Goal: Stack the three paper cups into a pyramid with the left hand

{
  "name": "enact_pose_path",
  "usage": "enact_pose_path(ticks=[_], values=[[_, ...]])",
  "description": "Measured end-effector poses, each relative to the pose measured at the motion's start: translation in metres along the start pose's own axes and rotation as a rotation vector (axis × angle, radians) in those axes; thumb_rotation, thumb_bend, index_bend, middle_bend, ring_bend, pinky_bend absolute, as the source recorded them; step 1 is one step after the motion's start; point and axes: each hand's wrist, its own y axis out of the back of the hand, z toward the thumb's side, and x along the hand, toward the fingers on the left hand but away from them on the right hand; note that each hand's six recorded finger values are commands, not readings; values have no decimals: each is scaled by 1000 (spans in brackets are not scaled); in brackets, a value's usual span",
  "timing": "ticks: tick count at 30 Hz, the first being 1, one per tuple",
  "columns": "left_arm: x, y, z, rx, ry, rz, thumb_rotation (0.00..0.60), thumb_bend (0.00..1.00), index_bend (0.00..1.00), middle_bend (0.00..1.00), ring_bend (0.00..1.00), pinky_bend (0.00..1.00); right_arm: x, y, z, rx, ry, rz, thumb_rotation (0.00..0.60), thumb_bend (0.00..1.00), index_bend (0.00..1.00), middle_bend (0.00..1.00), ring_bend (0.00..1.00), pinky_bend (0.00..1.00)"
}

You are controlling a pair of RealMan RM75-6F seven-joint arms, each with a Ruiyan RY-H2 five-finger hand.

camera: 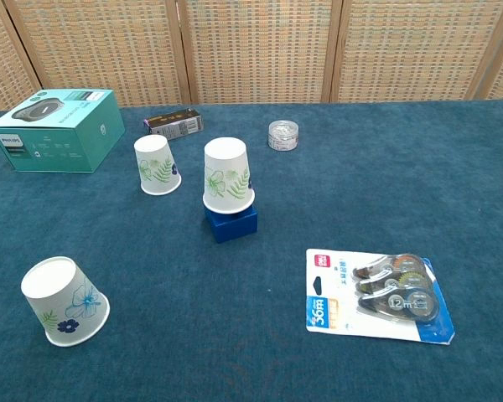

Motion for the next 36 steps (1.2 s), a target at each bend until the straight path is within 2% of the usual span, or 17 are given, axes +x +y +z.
enact_pose_path(ticks=[12,16,21,25,28,30,32,36], values=[[6,-4,2,-15,-22,-29,600,79,0,0,0,0,0,-1,-1,-12,-6,10,600,0,0,0,0,0],[38,-4,21,-25,-126,-56,600,79,0,0,0,0,-3,0,-2,-23,-10,10,600,0,0,0,0,0],[90,-11,59,-9,-268,-143,600,79,0,0,0,0,-6,1,-5,-31,-20,11,600,0,0,0,0,0],[139,-18,101,46,-364,-195,600,79,0,0,0,0,-8,2,-9,-45,-35,11,600,0,0,0,0,0],[167,-26,129,85,-392,-204,600,79,0,0,0,14,-9,4,-13,-62,-48,8,600,0,0,0,0,0],[186,-35,151,100,-409,-214,600,79,0,0,16,57,-10,6,-15,-73,-55,8,600,0,0,0,0,0],[200,-46,173,97,-421,-219,600,79,0,0,58,109,-10,7,-19,-85,-62,10,600,0,0,0,0,0],[222,-72,222,78,-444,-227,600,79,0,27,106,143,-11,9,-23,-100,-68,16,600,0,0,0,0,0]])
